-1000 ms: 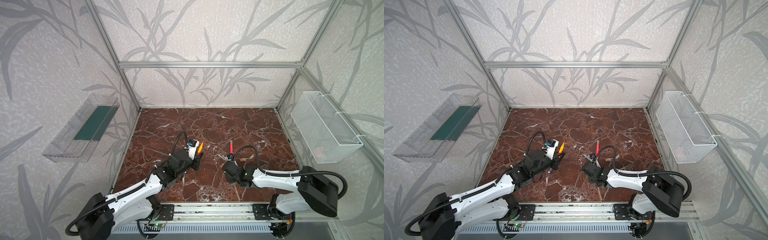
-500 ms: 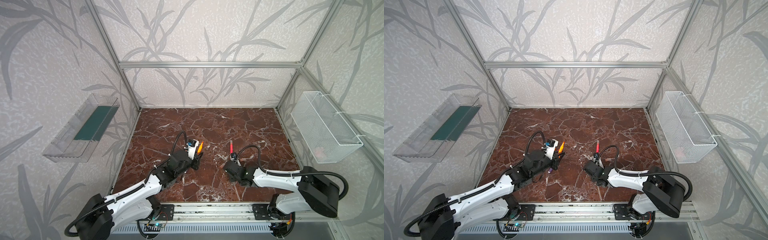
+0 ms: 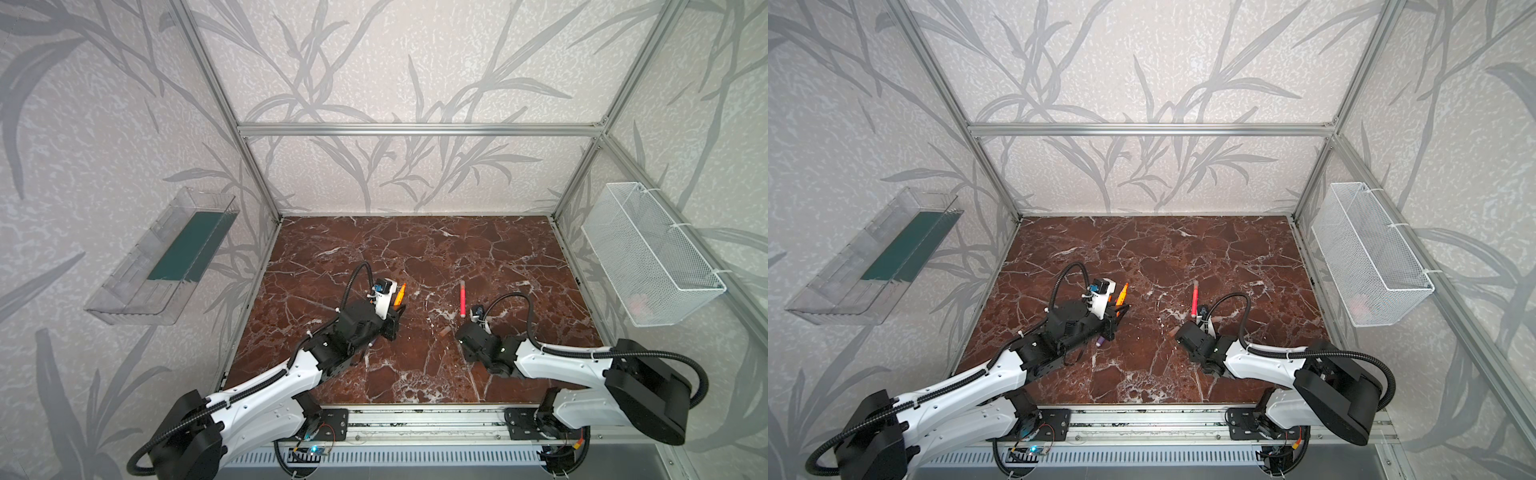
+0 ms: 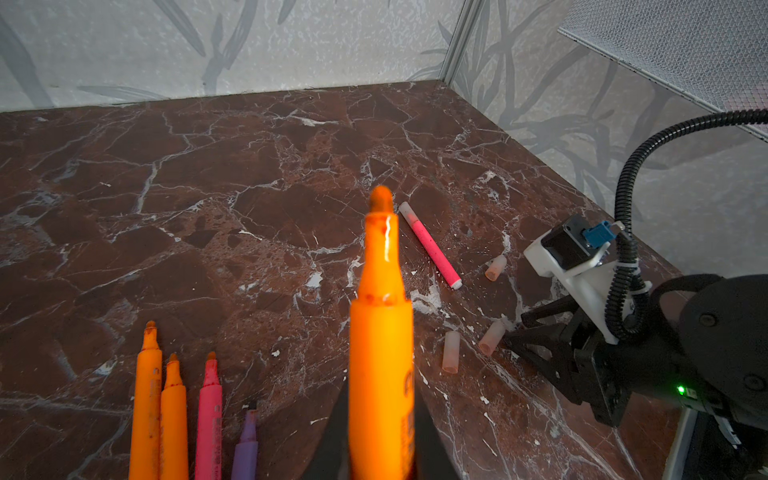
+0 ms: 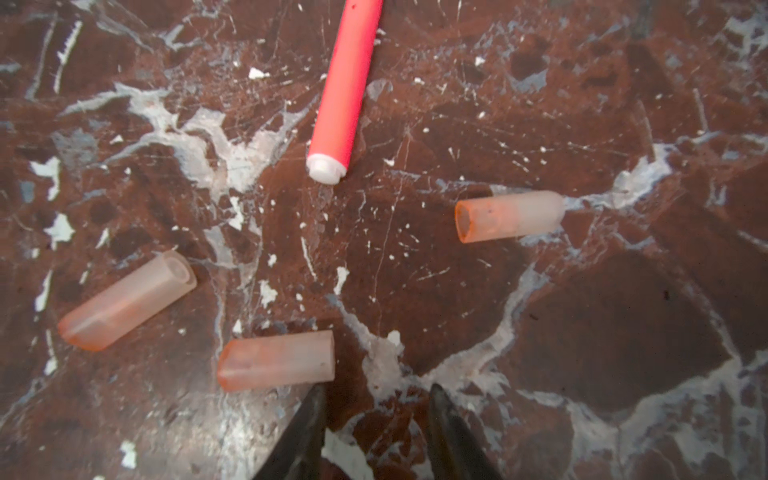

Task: Insert the pens into the pen caps
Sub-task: 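Lower the right gripper onto a translucent cap and grasp it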

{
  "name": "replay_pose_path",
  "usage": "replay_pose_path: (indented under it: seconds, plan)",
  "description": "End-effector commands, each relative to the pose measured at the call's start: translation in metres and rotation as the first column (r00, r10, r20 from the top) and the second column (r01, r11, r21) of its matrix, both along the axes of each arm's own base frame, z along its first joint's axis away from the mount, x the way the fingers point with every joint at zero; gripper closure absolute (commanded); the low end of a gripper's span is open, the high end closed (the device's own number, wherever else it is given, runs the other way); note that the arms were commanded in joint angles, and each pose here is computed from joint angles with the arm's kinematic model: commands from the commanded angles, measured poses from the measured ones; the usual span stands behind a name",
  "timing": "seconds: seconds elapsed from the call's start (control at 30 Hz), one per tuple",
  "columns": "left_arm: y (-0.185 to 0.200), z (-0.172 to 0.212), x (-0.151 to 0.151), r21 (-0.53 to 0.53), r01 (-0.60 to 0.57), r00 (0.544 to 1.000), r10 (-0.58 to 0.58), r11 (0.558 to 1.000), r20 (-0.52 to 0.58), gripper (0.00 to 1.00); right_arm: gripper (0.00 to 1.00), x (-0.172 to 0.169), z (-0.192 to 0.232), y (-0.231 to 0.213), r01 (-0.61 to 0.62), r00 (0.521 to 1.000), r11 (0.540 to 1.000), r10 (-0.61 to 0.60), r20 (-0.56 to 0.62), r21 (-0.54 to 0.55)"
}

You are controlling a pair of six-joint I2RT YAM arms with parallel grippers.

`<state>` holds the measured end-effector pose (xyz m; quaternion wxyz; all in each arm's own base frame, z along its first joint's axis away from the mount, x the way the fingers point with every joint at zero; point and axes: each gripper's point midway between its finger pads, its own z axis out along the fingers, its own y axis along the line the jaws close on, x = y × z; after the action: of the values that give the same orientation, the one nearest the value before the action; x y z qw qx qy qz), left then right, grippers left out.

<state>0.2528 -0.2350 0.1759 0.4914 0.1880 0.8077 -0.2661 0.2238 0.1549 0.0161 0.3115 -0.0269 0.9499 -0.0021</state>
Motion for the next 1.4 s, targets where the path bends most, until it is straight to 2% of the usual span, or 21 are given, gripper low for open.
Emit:
replay_pose_path:
  seconds: [0.0, 0.17, 0.37, 0.63, 0.8, 0.87, 0.97, 1.37]
  plan:
    - [0.003, 0.003, 0.000, -0.009, -0.011, 1.000, 0.011, 1.000, 0.010, 1.00, 0.60, 0.006, -0.004, 0.002, -0.004, 1.000, 1.000, 0.004, -0.005, -0.011]
    - [0.004, 0.003, 0.000, -0.007, -0.013, 1.000, 0.013, 1.000, 0.011, 1.00, 0.57, 0.018, -0.006, 0.006, 0.008, 1.000, 1.000, -0.008, -0.008, -0.013]
    - [0.005, 0.002, 0.001, 0.003, -0.021, 1.000, 0.021, 1.000, 0.013, 1.00, 0.51, 0.017, 0.007, 0.003, 0.005, 1.000, 1.000, -0.005, 0.006, -0.011]
    - [0.005, 0.004, 0.000, -0.003, -0.015, 1.000, 0.016, 1.000, 0.011, 1.00, 0.43, 0.010, 0.033, -0.004, -0.012, 0.994, 0.995, 0.001, 0.107, 0.095]
    - [0.003, 0.004, -0.001, -0.006, -0.009, 1.000, 0.009, 1.000, 0.009, 1.00, 0.37, 0.012, 0.052, 0.014, -0.115, 0.984, 0.981, 0.091, 0.153, 0.159]
    - [0.002, 0.003, -0.001, -0.007, -0.004, 1.000, 0.004, 1.000, 0.006, 1.00, 0.37, 0.013, 0.055, 0.020, -0.128, 0.984, 0.977, 0.104, 0.145, 0.170]
    - [0.001, 0.003, -0.001, -0.007, 0.002, 1.000, -0.002, 1.000, 0.004, 1.00, 0.43, 0.016, 0.055, 0.026, -0.127, 0.987, 0.978, 0.108, 0.120, 0.163]
    - [0.000, 0.005, -0.002, -0.006, 0.009, 1.000, -0.009, 1.000, 0.009, 1.00, 0.56, 0.030, 0.017, 0.035, -0.090, 0.994, 0.996, 0.091, -0.057, 0.011]
